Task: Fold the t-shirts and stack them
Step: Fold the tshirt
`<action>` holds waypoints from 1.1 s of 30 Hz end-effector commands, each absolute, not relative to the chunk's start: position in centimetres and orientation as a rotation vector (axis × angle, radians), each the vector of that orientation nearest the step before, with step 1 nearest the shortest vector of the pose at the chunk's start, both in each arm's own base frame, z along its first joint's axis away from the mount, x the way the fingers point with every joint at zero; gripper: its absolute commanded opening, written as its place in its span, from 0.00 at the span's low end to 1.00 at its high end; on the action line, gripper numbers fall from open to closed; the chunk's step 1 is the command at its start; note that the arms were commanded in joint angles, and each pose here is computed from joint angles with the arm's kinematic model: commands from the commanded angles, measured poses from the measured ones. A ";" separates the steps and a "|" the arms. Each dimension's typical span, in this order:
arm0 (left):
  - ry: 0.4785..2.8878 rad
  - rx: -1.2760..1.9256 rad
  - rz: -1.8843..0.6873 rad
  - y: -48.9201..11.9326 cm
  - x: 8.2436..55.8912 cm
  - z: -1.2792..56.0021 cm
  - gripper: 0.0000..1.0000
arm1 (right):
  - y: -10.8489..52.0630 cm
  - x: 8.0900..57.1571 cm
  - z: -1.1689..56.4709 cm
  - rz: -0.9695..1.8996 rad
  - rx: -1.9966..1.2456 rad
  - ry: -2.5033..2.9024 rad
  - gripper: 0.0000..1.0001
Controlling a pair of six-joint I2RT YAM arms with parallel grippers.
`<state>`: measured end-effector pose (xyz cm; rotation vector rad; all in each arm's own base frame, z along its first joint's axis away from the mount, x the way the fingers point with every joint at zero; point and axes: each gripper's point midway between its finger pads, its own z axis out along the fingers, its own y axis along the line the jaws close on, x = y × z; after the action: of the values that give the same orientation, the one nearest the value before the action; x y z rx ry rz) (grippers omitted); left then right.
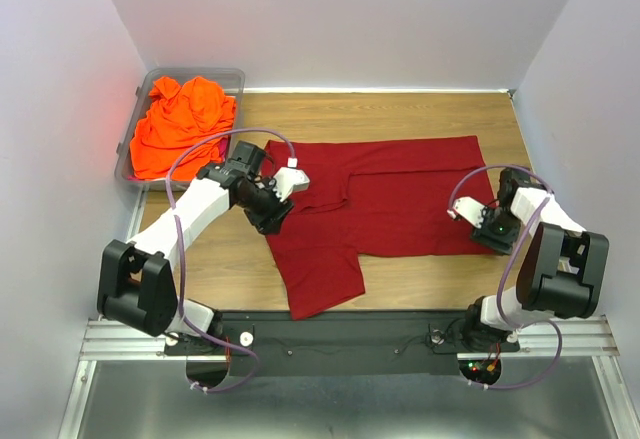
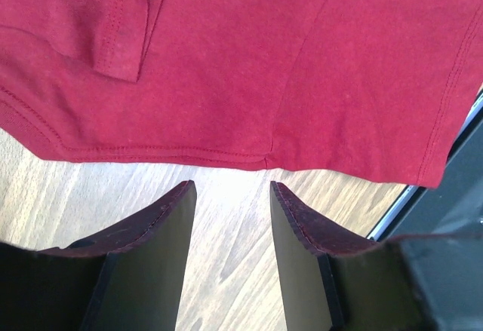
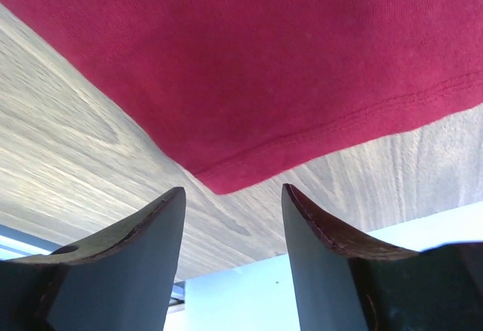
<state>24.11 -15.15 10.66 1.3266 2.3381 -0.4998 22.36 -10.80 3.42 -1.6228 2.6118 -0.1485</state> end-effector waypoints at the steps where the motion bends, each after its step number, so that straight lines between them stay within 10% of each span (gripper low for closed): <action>1: 2.341 1.311 -0.529 -15.7 24.4 11.7 0.56 | -11.7 23.0 4.2 -0.156 -1.682 2.563 0.60; 24: 2.381 1.323 -0.481 -14.9 24.1 10.0 0.55 | -10.2 20.0 0.8 -0.008 -1.701 2.578 0.38; 33: 2.326 1.573 -0.375 -14.7 21.5 6.3 0.54 | -10.3 20.4 0.4 -0.030 -1.653 2.591 0.01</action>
<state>22.66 -15.24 7.47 1.4502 2.3718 -0.4357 22.10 -11.03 1.71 -1.6683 2.5411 -0.1416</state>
